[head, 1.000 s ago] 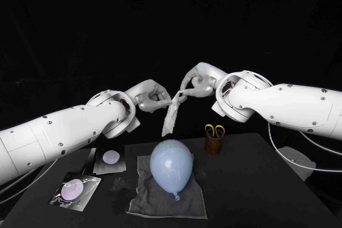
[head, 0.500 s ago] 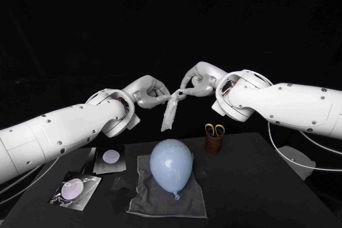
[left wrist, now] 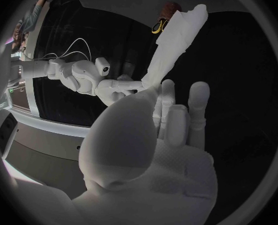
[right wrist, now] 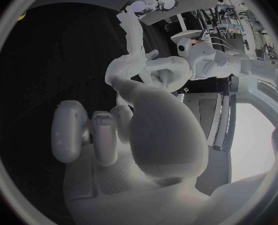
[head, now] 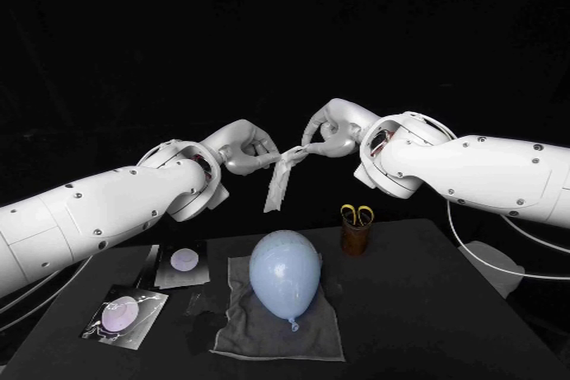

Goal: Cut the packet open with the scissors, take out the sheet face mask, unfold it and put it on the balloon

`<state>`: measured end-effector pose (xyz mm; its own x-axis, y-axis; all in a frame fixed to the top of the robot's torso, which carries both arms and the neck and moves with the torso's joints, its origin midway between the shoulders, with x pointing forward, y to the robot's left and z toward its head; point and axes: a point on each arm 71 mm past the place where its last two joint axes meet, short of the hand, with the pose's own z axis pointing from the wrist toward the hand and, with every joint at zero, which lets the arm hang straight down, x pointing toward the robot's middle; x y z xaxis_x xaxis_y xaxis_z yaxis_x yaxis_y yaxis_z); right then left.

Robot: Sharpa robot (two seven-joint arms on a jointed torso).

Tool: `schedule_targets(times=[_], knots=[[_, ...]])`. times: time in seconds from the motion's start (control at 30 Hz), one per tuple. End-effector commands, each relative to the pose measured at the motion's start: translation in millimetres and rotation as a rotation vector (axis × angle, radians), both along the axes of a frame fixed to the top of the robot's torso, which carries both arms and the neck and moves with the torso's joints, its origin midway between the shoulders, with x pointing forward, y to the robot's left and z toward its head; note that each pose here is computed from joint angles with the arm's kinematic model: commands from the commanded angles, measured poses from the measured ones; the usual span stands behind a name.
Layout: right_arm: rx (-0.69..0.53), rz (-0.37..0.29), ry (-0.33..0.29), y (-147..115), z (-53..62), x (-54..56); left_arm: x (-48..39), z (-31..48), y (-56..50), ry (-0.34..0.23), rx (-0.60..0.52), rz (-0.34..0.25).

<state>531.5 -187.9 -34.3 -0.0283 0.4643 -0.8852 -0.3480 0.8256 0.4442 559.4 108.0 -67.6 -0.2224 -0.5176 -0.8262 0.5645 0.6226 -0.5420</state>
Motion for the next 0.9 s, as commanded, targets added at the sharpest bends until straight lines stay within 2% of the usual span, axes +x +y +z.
schedule_targets(times=[0.03,0.4,0.6,0.8,0.9], knots=[[-0.048,0.02,-0.04,3,3.5,0.8,-1.0,0.8,-4.7,-0.007,0.074,-0.01],[-0.067,0.053,-0.031,15,1.5,1.1,-2.2,2.7,-8.1,-0.012,0.087,-0.012],[-0.069,0.075,-0.018,25,-4.1,-1.3,-3.6,-2.3,-10.8,-0.004,0.121,-0.011],[-0.069,0.081,-0.01,29,-8.1,-2.7,-8.2,-3.2,-15.5,-0.035,0.15,-0.026],[-0.07,0.068,-0.013,27,-8.5,-1.5,-8.6,-2.9,-13.8,-0.036,0.153,-0.02]])
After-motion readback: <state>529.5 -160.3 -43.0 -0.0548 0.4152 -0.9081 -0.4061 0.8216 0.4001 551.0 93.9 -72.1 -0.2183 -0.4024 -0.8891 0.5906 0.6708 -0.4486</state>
